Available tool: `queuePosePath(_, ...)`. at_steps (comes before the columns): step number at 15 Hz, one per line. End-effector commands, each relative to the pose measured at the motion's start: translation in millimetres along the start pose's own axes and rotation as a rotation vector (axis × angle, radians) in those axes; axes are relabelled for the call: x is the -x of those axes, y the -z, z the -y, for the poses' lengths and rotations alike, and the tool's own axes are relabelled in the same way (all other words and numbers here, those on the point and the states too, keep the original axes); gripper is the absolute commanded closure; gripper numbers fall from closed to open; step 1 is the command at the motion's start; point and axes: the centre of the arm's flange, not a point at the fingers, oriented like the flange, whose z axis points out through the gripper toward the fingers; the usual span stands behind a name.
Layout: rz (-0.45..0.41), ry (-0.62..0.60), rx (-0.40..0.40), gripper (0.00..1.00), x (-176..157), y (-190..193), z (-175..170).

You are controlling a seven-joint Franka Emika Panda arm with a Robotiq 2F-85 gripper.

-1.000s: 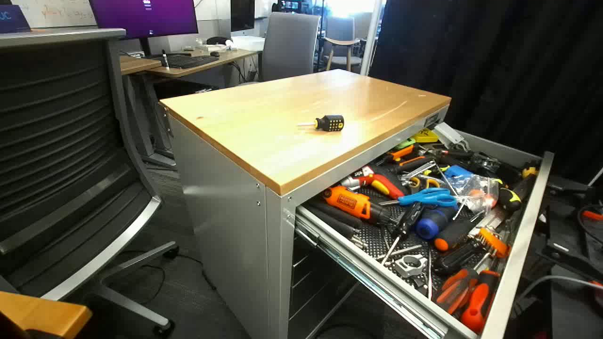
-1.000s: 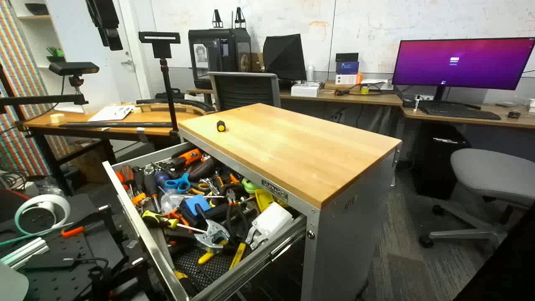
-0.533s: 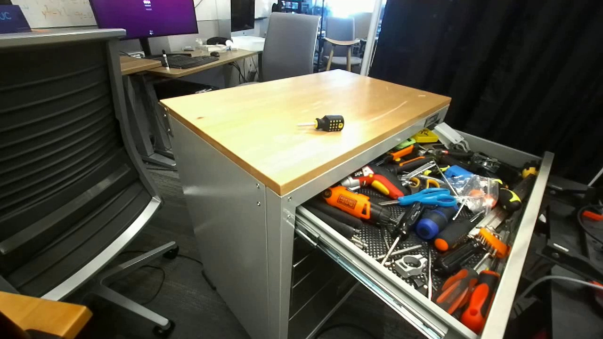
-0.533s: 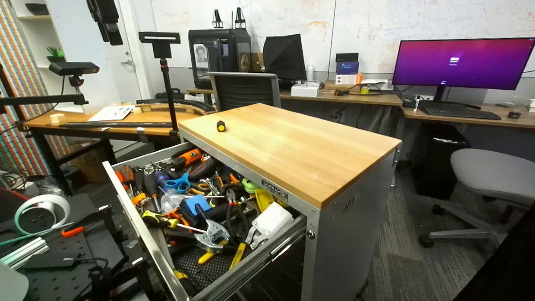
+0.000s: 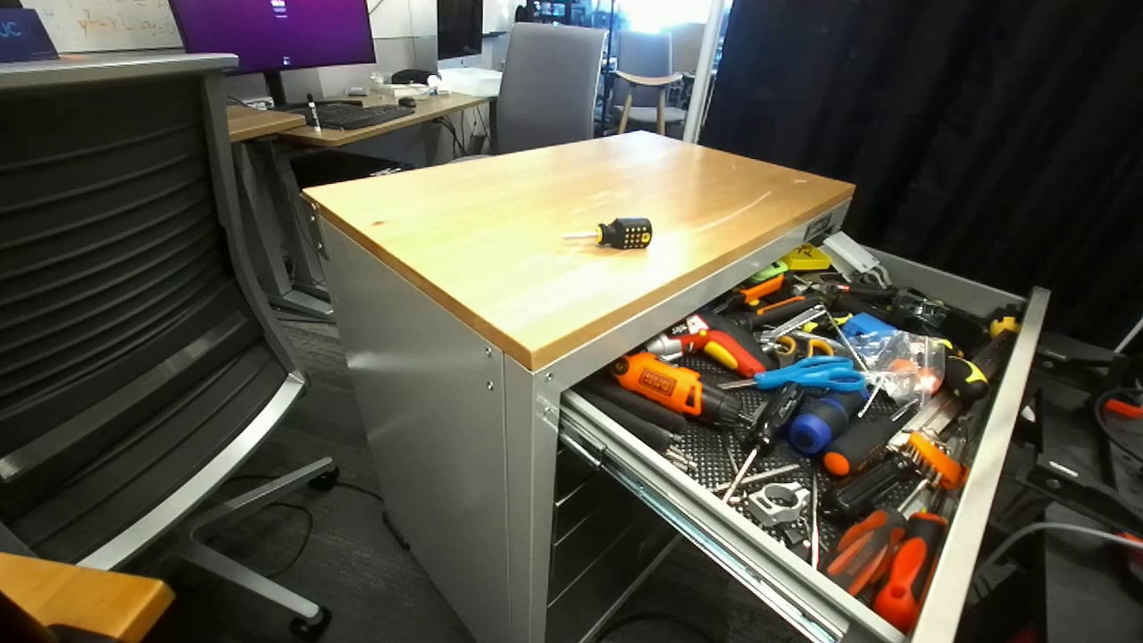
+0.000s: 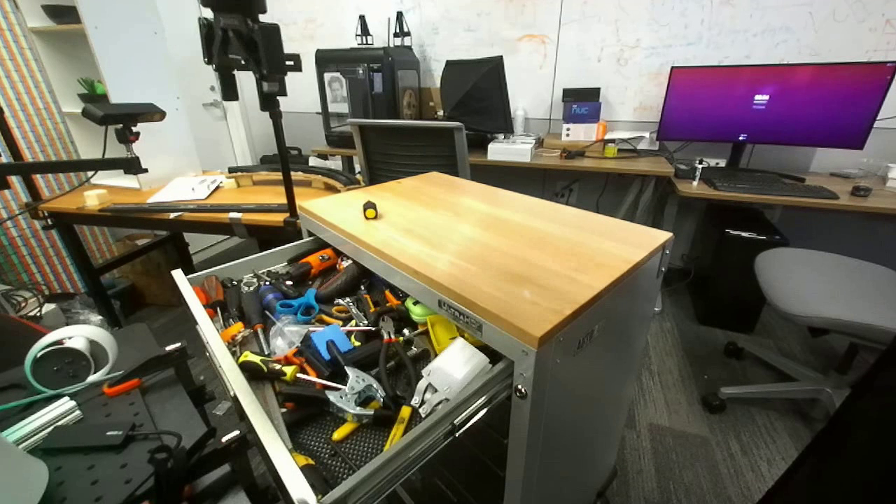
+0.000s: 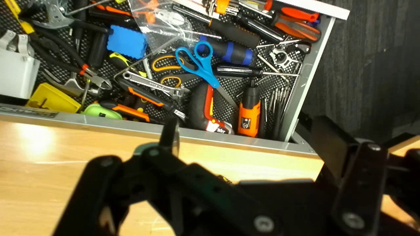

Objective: Put the screwdriver in the open drawer then close the drawer

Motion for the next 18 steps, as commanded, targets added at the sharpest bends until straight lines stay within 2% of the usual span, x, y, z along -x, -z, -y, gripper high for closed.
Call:
queuePosePath(1, 0.095, 0.173, -0.029, 0.0, -89.1, -15.9, -2.4)
queuePosePath(3, 0.148, 0.26, -0.04, 0.0, -120.0, -37.7, 2.0)
queuePosePath(8, 0.202, 0.33, 0.037, 0.0, -195.6, -103.9, 30.6)
queuePosePath(13, 0.074, 0.323, 0.192, 0.0, -263.4, -166.0, 70.1)
queuePosePath(16, 0.066, 0.319, 0.255, 0.0, -289.0, -189.8, 79.2)
queuePosePath(18, 0.113, 0.328, 0.255, 0.0, -290.2, -196.4, 75.6)
